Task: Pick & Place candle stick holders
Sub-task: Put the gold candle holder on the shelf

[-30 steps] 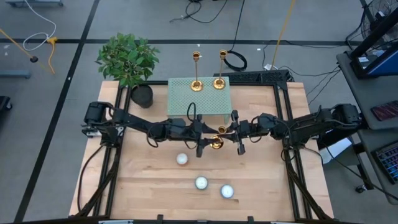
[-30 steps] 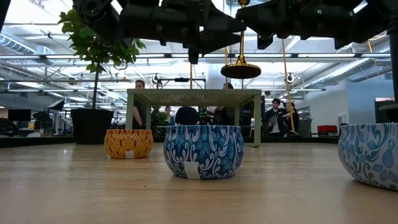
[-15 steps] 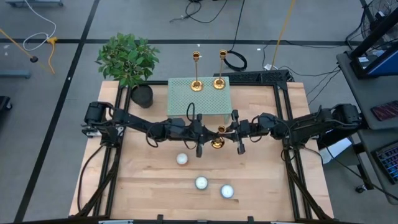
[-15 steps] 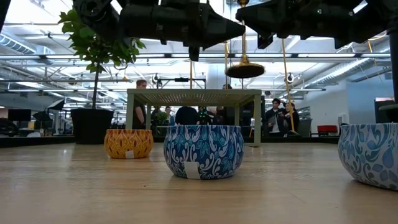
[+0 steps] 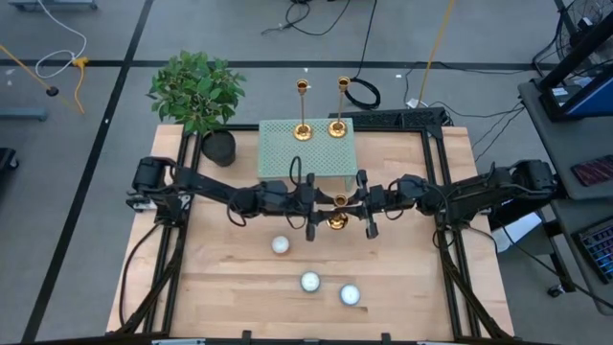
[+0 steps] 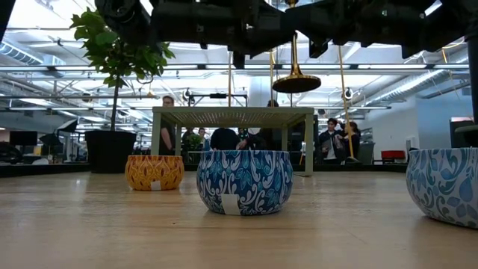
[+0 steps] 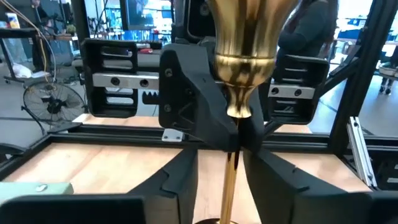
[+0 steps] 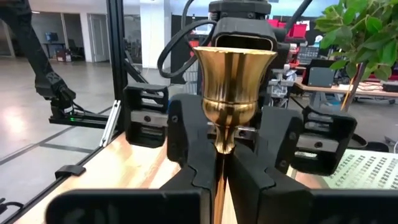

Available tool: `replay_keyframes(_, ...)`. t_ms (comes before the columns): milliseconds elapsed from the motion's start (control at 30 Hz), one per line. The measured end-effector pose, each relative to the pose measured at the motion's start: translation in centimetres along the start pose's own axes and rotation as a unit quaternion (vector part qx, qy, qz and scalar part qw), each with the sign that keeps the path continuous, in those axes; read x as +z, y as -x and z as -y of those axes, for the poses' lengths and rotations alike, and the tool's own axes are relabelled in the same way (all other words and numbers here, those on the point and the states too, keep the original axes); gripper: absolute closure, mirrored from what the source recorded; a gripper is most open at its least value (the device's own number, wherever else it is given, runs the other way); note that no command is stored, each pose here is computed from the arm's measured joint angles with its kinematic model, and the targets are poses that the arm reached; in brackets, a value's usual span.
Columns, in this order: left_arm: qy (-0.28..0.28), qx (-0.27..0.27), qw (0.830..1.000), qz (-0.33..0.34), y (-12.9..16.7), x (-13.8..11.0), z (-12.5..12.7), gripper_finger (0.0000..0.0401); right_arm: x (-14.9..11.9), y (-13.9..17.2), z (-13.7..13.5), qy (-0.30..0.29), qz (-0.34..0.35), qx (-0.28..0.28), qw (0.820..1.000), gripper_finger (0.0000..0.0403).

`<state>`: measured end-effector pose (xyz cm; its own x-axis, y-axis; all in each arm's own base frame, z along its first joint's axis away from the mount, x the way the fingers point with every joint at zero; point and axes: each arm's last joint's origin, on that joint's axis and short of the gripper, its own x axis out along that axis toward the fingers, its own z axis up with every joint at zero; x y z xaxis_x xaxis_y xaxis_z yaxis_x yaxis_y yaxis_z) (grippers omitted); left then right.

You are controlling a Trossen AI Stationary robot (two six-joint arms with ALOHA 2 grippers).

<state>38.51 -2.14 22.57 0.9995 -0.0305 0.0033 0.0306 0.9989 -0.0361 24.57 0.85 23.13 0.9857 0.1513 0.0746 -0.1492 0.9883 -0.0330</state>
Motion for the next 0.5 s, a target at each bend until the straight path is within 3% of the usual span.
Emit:
replay_keyframes(200, 0.003, 0.001, 1.000, -0.017, -2.0, -1.8, 0.0, 0.0270, -0.1, 0.0, 0.0, -0.003, -0.004, -0.001, 1.000, 0.0385)
replay_keyframes(500, 0.008, -0.001, 0.999, -0.044, -1.8, -2.0, 0.1, 0.0327, -0.1, 0.0, 0.0, 0.007, -0.007, -0.001, 1.000, 0.0385)
